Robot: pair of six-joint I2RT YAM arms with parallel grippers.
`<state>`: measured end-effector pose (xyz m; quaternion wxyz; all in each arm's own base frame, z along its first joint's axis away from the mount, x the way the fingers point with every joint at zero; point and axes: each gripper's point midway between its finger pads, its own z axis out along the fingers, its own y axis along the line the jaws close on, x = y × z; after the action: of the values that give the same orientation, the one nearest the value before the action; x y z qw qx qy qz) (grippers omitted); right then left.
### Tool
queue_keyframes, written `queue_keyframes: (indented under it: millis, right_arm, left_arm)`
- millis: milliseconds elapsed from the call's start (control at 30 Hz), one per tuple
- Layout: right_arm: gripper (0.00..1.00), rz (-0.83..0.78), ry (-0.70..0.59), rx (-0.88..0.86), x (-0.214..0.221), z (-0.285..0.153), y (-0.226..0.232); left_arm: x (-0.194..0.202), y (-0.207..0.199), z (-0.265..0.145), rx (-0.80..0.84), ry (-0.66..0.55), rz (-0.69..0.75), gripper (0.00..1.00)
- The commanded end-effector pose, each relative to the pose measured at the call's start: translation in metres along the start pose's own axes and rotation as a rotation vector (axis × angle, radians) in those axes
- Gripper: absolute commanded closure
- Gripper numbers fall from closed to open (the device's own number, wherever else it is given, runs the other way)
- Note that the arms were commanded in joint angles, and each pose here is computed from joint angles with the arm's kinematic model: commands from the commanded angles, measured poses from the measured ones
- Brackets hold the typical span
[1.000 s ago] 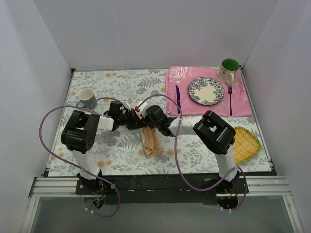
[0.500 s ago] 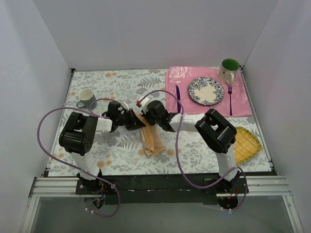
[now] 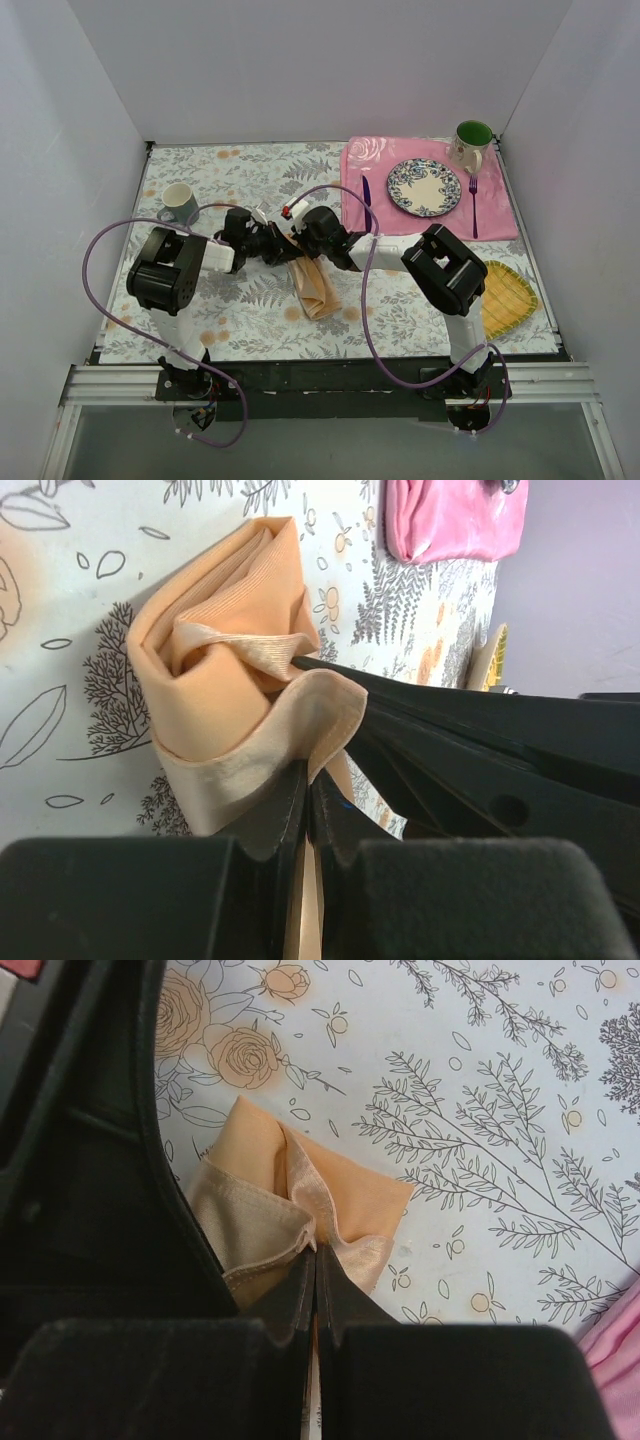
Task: Fold the napkin into a case and place the utensils inside
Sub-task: Fold the 2/3-rectangle-folded napkin at the center of the board.
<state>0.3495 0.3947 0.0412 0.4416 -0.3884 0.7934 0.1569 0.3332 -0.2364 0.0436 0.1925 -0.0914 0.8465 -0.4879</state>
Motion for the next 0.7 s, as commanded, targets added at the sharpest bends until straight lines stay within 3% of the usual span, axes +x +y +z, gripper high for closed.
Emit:
queue_keyframes:
  millis: [0,333,667]
  right_arm:
    - [0.99,0.023,-0.012,-0.011,-0.009,-0.005,0.002]
    - [0.99,0.034,-0.036,0.012,-0.03,-0.01,-0.012]
    - [0.95,0.062,-0.042,0.003,-0.041,-0.015,-0.017]
  left_arm:
    - [-0.001,0.0,0.01,0.004,0.001,0.007,0.97]
    - [0.026,0.079,0.012,-0.283,0.067,-0.115,0.92]
    - [0.027,0.11,0.016,-0.419,0.089,-0.161,0.85]
